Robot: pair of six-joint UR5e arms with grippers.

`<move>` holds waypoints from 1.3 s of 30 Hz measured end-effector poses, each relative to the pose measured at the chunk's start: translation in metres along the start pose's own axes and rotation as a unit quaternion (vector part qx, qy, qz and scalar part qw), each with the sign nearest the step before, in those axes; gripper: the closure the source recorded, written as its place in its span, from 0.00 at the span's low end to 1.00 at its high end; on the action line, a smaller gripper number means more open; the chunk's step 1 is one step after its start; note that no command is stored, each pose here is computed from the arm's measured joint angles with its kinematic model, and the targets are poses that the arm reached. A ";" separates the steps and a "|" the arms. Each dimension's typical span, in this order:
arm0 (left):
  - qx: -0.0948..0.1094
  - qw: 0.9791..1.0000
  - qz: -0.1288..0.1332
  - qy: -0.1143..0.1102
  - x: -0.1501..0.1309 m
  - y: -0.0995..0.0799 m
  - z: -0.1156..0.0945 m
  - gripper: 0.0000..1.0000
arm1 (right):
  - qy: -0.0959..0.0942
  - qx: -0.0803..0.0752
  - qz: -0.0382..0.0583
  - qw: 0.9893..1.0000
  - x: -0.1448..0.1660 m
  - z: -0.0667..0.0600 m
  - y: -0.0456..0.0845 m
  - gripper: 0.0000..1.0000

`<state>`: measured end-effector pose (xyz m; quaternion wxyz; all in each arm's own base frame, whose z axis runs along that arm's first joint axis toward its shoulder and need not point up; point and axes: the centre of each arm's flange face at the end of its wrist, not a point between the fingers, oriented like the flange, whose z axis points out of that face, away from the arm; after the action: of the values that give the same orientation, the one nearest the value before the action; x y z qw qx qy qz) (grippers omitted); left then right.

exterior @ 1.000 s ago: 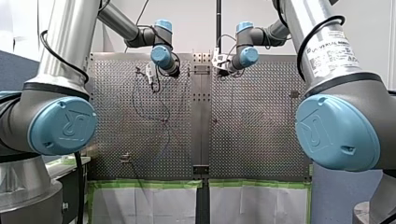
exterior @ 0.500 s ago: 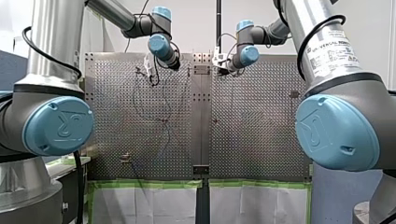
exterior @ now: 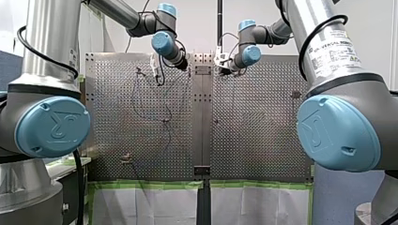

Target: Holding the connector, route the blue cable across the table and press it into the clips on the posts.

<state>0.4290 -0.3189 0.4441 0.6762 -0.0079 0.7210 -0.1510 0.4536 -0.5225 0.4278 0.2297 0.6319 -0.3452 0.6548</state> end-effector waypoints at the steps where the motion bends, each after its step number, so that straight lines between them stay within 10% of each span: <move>1: -0.001 1.000 0.000 -0.001 0.000 -0.002 -0.001 0.00 | 0.000 0.000 0.000 1.000 0.000 0.000 0.000 1.00; 15: -0.019 0.999 -0.005 -0.028 0.001 -0.026 -0.004 0.00 | 0.000 -0.001 -0.001 1.000 0.000 0.000 0.001 1.00; 30: -0.023 0.999 0.022 0.000 0.026 -0.068 0.025 0.00 | 0.000 0.000 -0.001 1.000 0.000 0.000 0.001 1.00; 39: -0.042 0.999 0.014 -0.022 0.028 -0.078 0.058 0.00 | -0.001 -0.001 0.000 1.000 0.000 0.000 0.002 1.00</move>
<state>0.4680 -0.4109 0.4324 0.6929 -0.0298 0.7118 -0.1107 0.4520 -0.5234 0.4276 0.2297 0.6324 -0.3466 0.6536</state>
